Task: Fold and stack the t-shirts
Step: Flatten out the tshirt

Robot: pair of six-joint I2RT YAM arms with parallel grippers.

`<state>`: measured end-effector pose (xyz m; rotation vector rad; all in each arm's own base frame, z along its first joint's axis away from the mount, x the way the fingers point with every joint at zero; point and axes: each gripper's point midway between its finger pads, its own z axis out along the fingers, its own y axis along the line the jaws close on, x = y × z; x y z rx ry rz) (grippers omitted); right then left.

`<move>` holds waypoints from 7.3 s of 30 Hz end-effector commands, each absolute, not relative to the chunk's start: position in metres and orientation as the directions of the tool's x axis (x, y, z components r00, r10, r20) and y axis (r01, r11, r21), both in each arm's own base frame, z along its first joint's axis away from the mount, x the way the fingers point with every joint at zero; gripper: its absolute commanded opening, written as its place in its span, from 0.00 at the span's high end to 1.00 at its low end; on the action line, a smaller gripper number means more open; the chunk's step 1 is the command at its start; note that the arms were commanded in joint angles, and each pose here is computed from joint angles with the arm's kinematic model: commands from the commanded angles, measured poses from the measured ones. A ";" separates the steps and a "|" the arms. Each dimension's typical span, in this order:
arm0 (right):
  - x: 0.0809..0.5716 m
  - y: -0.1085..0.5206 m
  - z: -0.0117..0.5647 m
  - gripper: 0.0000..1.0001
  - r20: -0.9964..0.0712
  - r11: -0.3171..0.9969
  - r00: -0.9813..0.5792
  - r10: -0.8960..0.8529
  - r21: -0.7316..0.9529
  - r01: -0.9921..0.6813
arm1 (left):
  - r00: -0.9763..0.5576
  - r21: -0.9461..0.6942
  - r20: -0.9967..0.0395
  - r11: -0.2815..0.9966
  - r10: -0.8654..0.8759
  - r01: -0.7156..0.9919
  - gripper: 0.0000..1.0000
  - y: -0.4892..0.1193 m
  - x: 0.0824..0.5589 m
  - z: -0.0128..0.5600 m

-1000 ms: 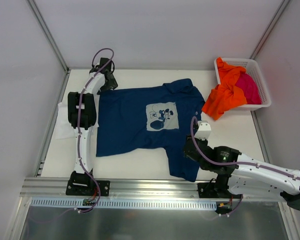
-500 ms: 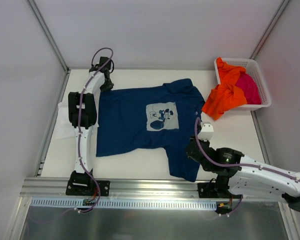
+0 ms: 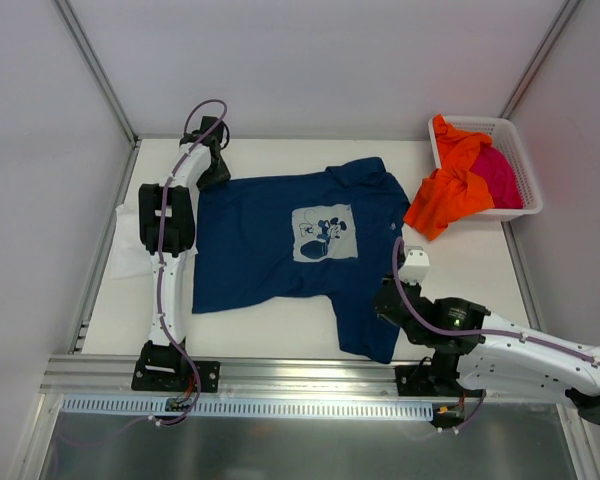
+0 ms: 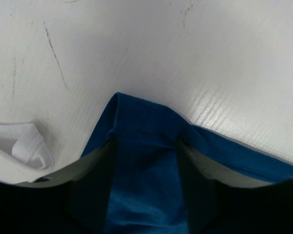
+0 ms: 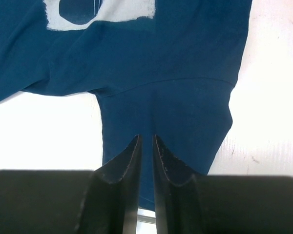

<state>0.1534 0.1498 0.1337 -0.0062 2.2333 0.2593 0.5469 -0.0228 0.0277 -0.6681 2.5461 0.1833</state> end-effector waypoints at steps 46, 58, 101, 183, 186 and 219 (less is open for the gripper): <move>0.158 0.149 0.132 0.87 -0.776 0.989 -0.626 0.073 0.136 -0.054 | -0.614 -0.125 -0.662 0.871 -0.429 -0.474 0.96 0.005 0.607 0.128; 0.172 0.152 0.132 0.83 -0.790 0.998 -0.611 0.054 0.070 -0.002 | -0.595 -0.216 -0.628 0.846 -0.502 -0.487 0.75 0.036 0.622 0.103; 0.534 0.151 0.079 0.49 -0.566 0.976 -0.810 0.153 0.214 0.035 | -0.900 -0.065 -0.399 0.984 -0.176 -0.164 0.23 -0.176 0.405 0.051; 0.267 0.138 0.213 0.24 -0.771 0.999 -0.636 -0.032 -0.052 0.012 | -0.769 -0.033 -0.636 0.998 -0.061 -0.053 0.01 -0.190 0.294 0.139; 0.304 0.148 0.195 0.25 -0.745 1.000 -0.666 0.025 0.030 0.005 | -0.776 -0.057 -0.628 0.998 -0.059 -0.029 0.01 -0.202 0.304 0.144; 0.456 0.145 0.056 0.48 -0.490 0.991 -0.865 0.113 0.119 0.063 | -0.803 -0.116 -0.579 0.989 -0.141 -0.091 0.01 -0.157 0.307 0.109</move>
